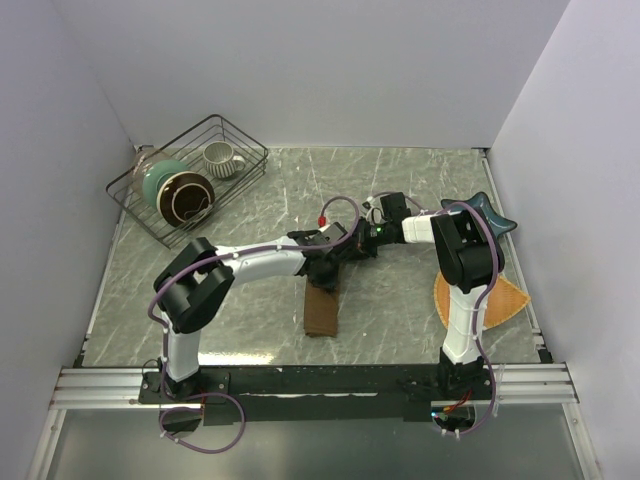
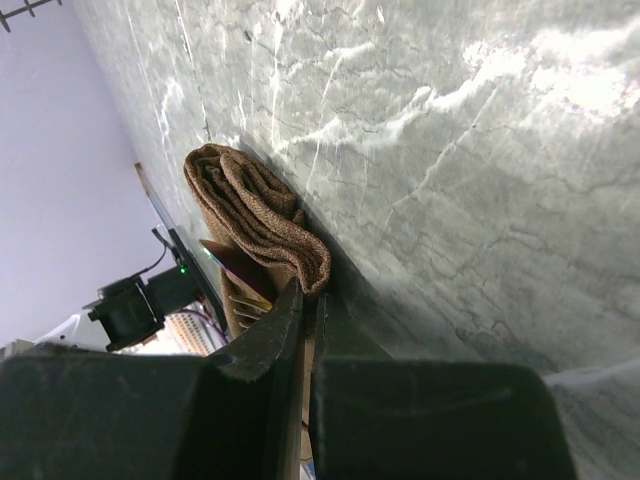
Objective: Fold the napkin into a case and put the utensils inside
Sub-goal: Insert the fork into the folded napkin.
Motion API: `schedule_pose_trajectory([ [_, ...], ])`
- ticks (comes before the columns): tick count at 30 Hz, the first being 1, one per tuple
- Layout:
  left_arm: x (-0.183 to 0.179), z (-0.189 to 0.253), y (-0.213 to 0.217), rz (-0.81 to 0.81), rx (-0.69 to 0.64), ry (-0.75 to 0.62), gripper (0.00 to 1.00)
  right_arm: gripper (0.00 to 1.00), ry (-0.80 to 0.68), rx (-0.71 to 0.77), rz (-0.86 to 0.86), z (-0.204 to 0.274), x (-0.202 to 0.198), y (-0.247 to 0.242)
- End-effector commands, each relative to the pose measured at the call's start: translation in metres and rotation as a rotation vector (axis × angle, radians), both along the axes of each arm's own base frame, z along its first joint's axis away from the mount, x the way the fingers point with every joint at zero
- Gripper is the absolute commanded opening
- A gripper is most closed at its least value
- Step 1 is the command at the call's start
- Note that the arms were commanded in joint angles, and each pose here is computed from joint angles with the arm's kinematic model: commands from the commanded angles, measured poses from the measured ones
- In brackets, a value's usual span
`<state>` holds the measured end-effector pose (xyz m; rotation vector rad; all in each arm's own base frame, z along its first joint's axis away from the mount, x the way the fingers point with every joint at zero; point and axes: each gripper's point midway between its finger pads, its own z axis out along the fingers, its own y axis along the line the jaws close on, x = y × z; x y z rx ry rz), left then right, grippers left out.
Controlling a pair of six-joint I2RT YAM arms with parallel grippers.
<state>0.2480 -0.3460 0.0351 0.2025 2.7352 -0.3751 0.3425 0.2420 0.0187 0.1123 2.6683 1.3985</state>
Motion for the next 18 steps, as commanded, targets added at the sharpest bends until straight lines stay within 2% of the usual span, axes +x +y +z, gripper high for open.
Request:
schedule_pose_trajectory([
  [1, -0.012, 0.015, -0.001, -0.029, -0.012, 0.008, 0.39, 0.0, -0.096, -0.027, -0.025, 0.01, 0.015, -0.006],
  [7, 0.029, 0.056, 0.001, 0.003, -0.02, -0.148, 0.54, 0.0, -0.1, -0.023, -0.017, 0.012, 0.013, -0.006],
  [8, 0.036, 0.068, 0.0, 0.01, -0.041, -0.18, 0.59, 0.03, -0.103, -0.022, -0.015, 0.014, 0.013, -0.006],
  [13, 0.077, 0.122, 0.013, 0.043, -0.119, -0.341, 0.65, 0.33, -0.129, -0.038, -0.002, 0.021, 0.013, -0.007],
  [15, 0.091, 0.152, 0.022, 0.05, -0.164, -0.427, 0.68, 0.4, -0.148, -0.046, 0.0, 0.028, 0.016, -0.008],
  [16, 0.096, 0.164, 0.024, 0.045, -0.18, -0.462, 0.7, 0.5, -0.164, -0.051, 0.008, 0.031, 0.018, -0.009],
  [18, 0.109, 0.195, 0.036, 0.041, -0.21, -0.549, 0.73, 0.55, -0.188, -0.057, 0.013, 0.042, 0.023, -0.009],
])
